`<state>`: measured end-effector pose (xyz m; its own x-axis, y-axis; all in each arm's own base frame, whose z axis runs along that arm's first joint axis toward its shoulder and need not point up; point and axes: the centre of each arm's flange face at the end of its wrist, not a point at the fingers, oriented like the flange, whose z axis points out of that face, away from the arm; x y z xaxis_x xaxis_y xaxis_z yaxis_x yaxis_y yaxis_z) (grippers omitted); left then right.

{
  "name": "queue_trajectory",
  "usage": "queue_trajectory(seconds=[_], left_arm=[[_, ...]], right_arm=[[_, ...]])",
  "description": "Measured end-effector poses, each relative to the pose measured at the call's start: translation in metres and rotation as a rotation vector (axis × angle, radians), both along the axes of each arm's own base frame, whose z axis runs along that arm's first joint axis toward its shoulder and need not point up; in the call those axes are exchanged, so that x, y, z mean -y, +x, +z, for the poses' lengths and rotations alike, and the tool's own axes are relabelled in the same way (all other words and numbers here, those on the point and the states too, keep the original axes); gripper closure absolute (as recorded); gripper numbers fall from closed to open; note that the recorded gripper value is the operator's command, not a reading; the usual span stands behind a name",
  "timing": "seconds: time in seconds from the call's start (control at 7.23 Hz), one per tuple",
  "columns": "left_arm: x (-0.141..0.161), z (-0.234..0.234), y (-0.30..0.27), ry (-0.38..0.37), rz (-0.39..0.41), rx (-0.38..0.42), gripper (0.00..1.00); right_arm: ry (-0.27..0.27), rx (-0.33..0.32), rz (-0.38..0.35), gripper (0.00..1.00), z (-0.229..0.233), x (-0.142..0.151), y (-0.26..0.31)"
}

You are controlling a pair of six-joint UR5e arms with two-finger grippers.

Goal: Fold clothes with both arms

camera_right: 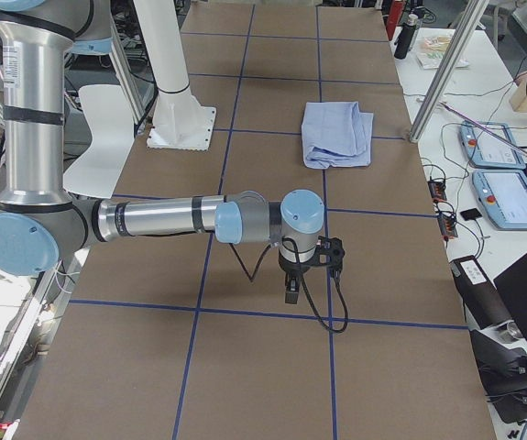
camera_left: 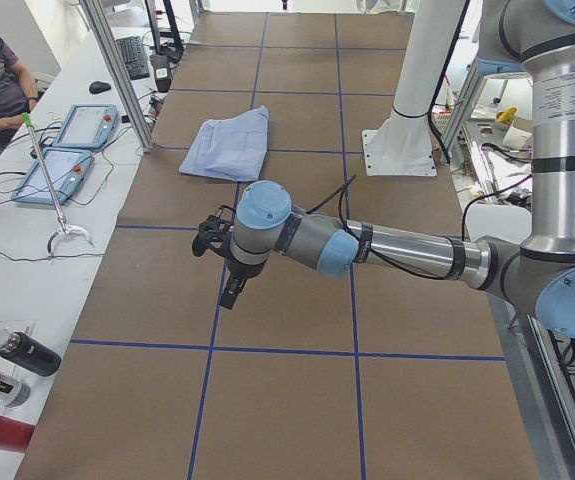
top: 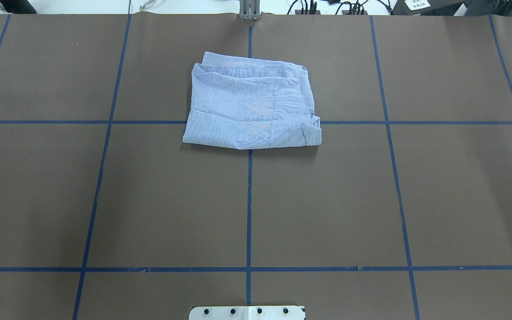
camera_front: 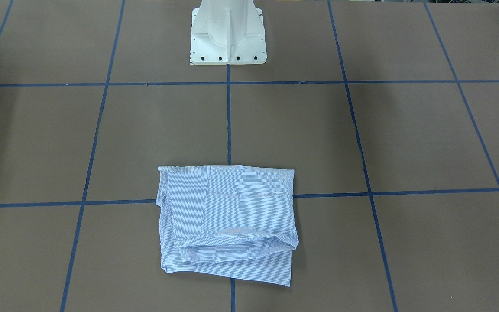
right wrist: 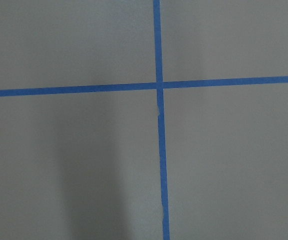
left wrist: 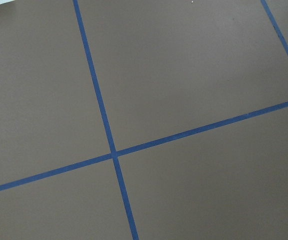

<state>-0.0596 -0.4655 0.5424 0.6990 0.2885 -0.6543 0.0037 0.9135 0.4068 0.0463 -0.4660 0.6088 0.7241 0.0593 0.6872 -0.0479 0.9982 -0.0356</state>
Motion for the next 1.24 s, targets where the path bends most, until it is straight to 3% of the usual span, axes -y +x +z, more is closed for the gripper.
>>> queue_trajectory(seconds=[0.41,1.24], left_arm=[[0.002,-0.007,0.003,0.015,0.007,-0.005,0.0],[0.002,-0.011,0.004,0.049,0.011,0.0,0.0]], right_arm=[[-0.054,0.0,-0.007,0.0,-0.015,0.018,-0.002],[-0.034,-0.001,-0.001,0.0,-0.034,0.015,-0.004]])
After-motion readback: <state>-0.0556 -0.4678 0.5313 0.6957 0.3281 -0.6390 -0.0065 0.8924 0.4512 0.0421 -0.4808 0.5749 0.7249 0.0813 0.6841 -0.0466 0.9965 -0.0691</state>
